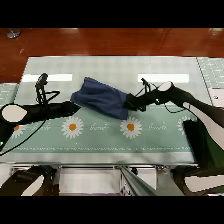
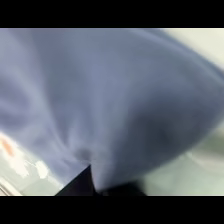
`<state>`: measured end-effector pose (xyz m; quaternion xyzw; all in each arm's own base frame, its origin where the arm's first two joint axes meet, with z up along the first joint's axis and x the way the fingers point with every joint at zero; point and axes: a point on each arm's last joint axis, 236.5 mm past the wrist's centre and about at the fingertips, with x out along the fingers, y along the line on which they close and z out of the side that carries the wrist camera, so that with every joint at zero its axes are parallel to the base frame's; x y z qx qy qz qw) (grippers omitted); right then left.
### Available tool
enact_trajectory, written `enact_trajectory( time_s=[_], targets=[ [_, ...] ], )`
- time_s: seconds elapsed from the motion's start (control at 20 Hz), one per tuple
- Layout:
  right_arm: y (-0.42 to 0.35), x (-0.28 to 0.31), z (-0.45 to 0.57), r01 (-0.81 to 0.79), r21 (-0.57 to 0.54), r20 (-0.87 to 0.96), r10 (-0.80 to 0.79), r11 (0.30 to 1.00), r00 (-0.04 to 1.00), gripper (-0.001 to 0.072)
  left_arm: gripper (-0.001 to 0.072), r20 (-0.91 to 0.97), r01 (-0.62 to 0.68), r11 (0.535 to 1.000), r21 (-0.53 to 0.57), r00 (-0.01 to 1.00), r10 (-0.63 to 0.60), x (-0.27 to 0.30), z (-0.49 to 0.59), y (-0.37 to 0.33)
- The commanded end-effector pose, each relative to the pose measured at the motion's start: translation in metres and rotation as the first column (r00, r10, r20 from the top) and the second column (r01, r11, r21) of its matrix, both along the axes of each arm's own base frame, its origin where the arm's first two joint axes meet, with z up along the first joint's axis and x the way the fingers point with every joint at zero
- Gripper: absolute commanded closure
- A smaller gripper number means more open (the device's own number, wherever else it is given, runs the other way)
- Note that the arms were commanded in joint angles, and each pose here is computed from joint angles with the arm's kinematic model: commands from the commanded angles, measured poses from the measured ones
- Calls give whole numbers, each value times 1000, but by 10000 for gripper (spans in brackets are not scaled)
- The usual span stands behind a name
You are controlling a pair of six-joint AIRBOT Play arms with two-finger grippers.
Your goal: Fold the shirts.
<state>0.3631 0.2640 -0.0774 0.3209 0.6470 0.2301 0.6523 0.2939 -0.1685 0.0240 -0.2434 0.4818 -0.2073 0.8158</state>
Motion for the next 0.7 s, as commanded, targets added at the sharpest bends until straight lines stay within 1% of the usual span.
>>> enact_trajectory(
  time_s=[0.0,0.05,0.2,0.25,0.35,0.45,0.55,0.65],
  targets=[
    [20,41,59,-111,20,176,106,994,979,688,686,-1,0,1000,0,1000,0,0,0,0],
    [18,52,84,-145,-19,231,146,989,962,687,686,-1,0,1000,0,1000,0,0,0,0],
    [-5,70,156,-216,-202,336,275,955,901,687,686,-1,0,1000,0,1000,0,0,0,0],
    [-17,74,180,-218,-263,364,306,940,880,688,686,-1,0,1000,0,1000,0,0,0,0],
    [-43,77,223,-193,-336,396,324,922,859,687,686,-1,1,1000,0,1000,-1,0,0,0],
    [-75,77,259,-132,-365,425,291,922,857,687,687,-1,1,1000,0,1000,-1,0,0,0],
    [-117,69,281,-51,-372,430,221,927,875,687,686,-2,1,1000,0,1000,-1,0,0,0],
    [-168,55,297,32,-396,412,147,918,899,687,686,-8,7,1000,0,1000,-7,-2,-1,-1]
  ],
)
